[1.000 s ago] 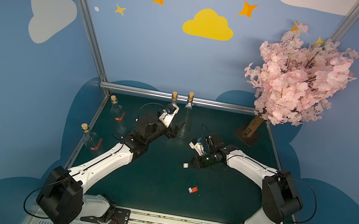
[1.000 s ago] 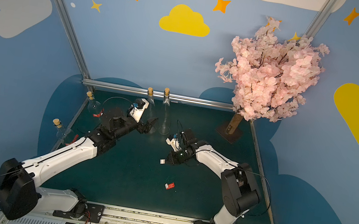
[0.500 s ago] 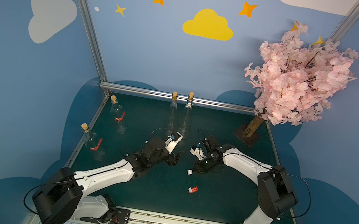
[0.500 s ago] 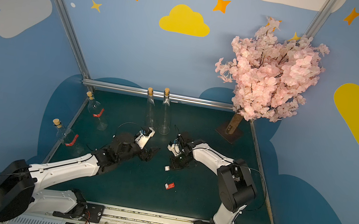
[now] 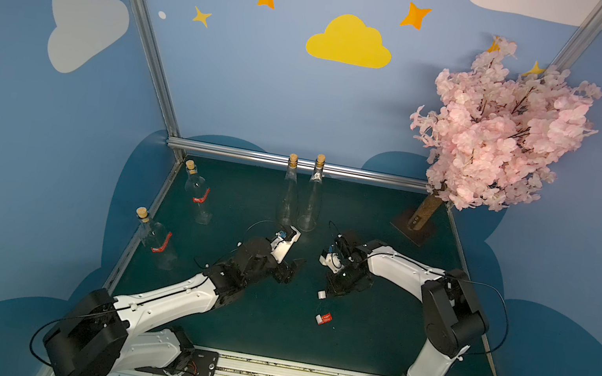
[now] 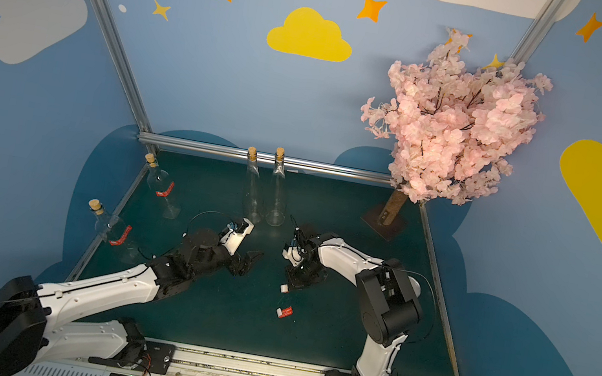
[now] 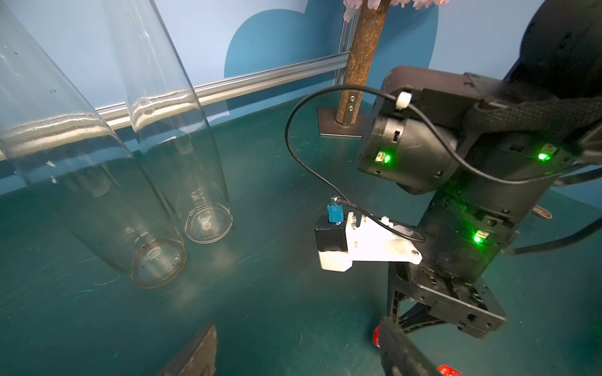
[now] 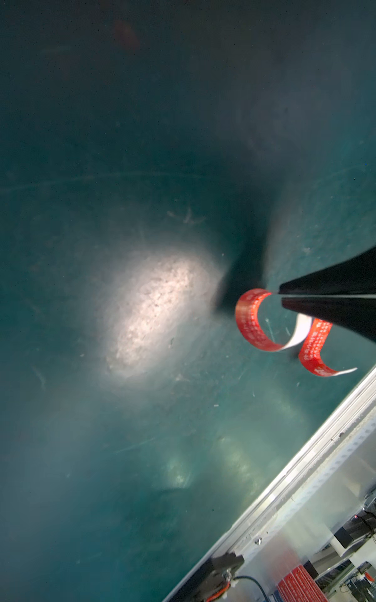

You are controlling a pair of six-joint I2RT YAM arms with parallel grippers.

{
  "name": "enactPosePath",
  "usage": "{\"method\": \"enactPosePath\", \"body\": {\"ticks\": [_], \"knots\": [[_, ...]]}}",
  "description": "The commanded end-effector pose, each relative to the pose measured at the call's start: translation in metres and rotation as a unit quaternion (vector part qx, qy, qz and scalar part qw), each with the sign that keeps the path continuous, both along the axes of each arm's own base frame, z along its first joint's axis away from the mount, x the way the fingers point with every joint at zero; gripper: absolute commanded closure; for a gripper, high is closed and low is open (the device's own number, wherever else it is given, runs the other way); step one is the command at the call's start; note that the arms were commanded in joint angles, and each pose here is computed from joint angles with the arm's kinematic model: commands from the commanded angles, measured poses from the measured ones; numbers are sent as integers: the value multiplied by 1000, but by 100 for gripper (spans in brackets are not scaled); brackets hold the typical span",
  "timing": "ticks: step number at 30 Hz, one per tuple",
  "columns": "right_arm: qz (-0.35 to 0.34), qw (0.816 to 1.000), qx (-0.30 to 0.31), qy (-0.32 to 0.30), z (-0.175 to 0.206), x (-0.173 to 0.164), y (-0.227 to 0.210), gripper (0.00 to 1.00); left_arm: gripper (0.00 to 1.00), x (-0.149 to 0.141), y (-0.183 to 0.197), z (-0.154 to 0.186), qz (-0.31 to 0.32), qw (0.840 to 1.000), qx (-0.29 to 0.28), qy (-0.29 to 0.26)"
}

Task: Remove the label from the bottle
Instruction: Place the label at the center of the board.

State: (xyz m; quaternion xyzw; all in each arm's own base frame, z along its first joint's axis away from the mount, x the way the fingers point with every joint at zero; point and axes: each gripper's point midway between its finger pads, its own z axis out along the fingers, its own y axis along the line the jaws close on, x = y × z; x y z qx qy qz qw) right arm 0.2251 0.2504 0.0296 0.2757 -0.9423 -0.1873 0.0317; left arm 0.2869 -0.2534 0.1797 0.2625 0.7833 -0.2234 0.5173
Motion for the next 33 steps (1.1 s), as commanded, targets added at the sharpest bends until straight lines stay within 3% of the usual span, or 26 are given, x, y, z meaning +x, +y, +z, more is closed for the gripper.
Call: {"method": "enactPosePath", "body": {"ticks": [1,7,33], "knots": [[1,1000,-24,-1,-1,2,-3,87,24,-5,-2,-1,-9,1000,-9,7],[-8,999,-44,-14,-2,4,-9,78,24,-8,-1,-6,-11,1000,-12,14],[-19,987,-152,-45,-21,12,-27,84,24,-16,-3,1,-24,1000,-19,8]]}}
